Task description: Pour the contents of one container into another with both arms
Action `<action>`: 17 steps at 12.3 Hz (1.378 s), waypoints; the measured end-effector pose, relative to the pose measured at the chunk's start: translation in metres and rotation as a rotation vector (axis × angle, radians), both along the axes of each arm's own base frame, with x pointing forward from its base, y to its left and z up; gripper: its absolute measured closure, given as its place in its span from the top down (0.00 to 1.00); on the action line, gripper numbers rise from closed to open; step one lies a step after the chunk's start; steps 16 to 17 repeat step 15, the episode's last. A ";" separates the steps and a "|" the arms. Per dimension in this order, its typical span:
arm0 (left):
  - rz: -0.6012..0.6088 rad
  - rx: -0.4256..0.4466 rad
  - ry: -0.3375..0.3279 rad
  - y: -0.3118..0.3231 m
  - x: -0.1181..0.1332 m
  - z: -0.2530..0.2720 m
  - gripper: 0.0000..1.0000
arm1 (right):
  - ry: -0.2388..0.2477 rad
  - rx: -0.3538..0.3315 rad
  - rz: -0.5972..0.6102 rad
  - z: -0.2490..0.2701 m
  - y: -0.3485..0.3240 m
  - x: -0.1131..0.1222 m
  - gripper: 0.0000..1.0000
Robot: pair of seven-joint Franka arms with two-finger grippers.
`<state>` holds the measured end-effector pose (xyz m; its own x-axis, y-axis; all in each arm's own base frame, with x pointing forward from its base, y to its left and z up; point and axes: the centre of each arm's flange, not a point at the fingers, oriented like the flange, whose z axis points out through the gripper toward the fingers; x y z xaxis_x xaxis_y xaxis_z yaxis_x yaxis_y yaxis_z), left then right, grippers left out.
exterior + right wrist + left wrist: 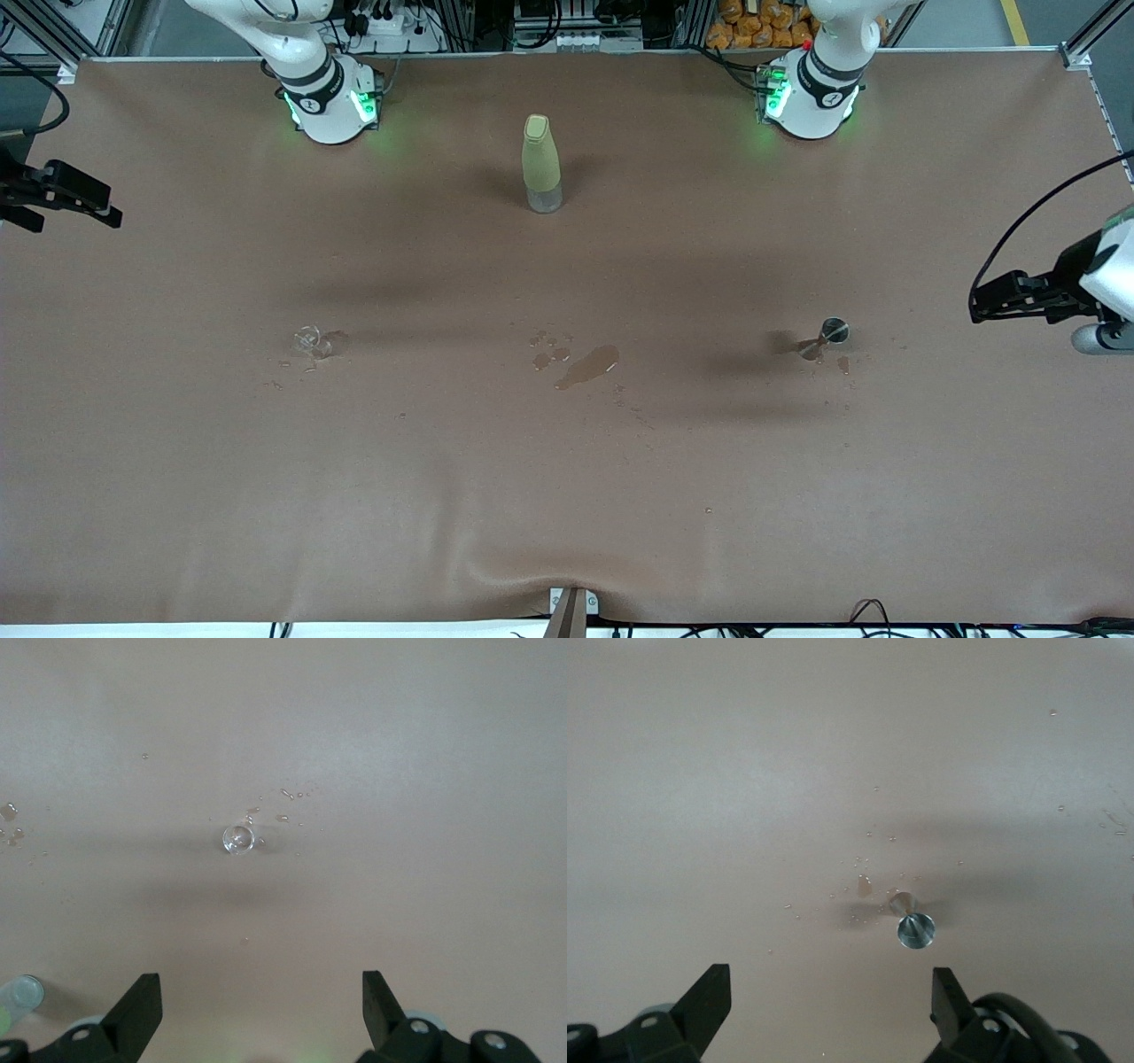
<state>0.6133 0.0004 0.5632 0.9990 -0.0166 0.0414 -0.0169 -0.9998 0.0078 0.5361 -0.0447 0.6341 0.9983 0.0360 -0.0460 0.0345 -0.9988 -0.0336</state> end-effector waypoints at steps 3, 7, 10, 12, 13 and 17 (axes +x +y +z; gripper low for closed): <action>-0.004 0.025 0.001 -0.012 -0.018 0.025 1.00 | 0.000 0.000 0.006 0.000 0.003 0.000 1.00; 0.030 0.011 0.020 -0.027 -0.033 0.037 1.00 | 0.000 0.000 0.013 0.000 0.007 0.001 1.00; 0.009 0.011 0.028 -0.041 -0.035 0.035 1.00 | 0.000 0.000 0.005 0.000 0.002 0.000 1.00; 0.003 0.012 0.030 -0.045 -0.035 0.035 1.00 | 0.000 0.000 0.005 0.000 0.002 0.000 1.00; 0.001 0.012 0.030 -0.046 -0.035 0.035 1.00 | 0.000 0.000 0.006 0.000 0.003 0.000 1.00; 0.003 0.012 0.030 -0.045 -0.035 0.035 1.00 | 0.000 0.000 0.007 0.000 0.004 0.000 1.00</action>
